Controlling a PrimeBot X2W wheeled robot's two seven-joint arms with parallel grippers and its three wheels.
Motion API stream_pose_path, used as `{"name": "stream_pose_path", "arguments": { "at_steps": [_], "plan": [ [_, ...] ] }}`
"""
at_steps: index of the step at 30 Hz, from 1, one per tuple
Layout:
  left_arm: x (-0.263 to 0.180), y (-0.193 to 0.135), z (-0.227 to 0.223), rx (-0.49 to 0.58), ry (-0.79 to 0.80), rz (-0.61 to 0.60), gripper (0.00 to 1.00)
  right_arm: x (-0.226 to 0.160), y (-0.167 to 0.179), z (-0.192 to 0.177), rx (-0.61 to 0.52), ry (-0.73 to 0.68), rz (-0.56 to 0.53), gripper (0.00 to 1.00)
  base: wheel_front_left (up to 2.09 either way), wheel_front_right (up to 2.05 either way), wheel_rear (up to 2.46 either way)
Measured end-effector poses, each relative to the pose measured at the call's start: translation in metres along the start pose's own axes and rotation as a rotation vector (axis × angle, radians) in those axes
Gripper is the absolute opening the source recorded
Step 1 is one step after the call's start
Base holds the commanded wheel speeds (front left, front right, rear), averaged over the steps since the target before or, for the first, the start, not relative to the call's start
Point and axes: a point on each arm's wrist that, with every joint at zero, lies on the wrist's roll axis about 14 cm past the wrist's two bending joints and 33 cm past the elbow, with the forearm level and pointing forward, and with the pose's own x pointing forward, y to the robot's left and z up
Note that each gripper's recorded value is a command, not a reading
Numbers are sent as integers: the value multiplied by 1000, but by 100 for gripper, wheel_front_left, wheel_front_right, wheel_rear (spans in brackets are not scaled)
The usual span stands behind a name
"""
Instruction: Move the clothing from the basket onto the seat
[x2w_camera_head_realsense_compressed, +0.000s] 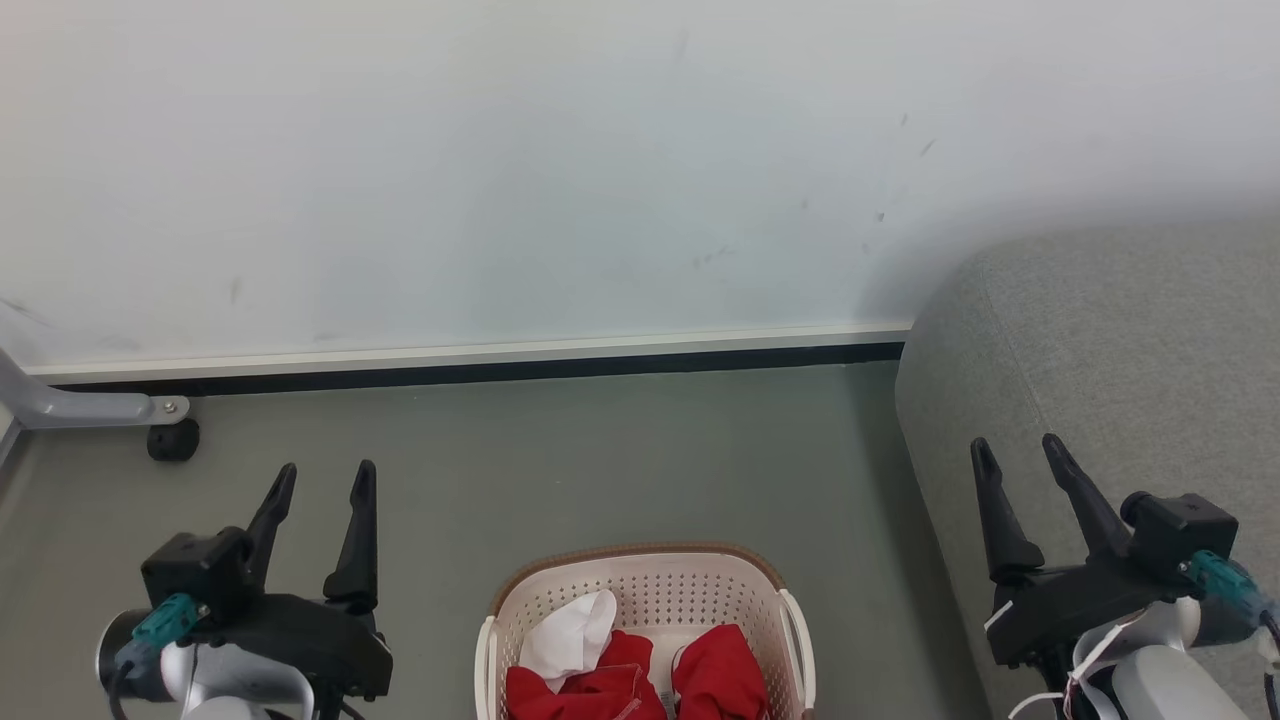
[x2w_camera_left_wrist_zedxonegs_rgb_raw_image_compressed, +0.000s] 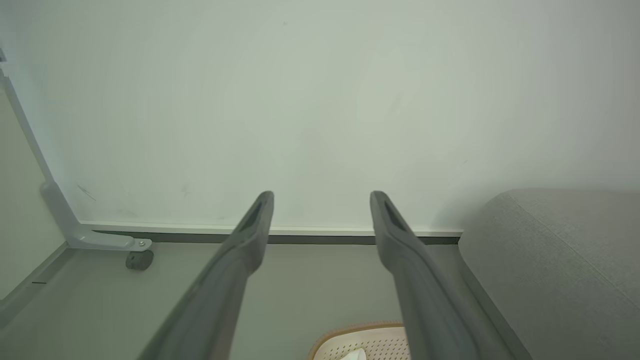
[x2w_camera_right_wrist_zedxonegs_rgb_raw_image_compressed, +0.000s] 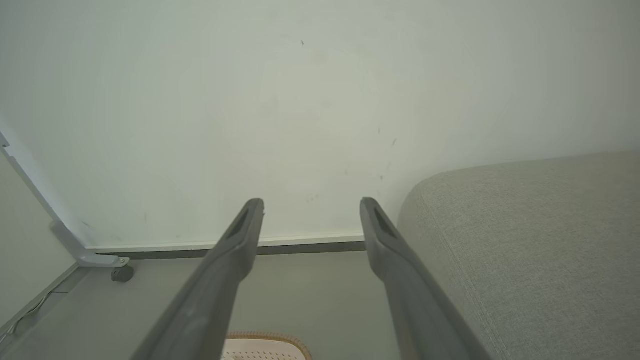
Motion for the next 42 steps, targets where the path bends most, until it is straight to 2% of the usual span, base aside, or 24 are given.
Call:
{"name": "stream_pose_path", "arguments": {
  "at_steps": [13,42],
  "plan": [
    [-1,3,1,135,-9,15,100,1,8,1,-160,-19,38,100,0,0,0],
    [1,6,2,132,2,36,100,2,4,0,-137,-17,24,100,0,0,0]
  ]
}}
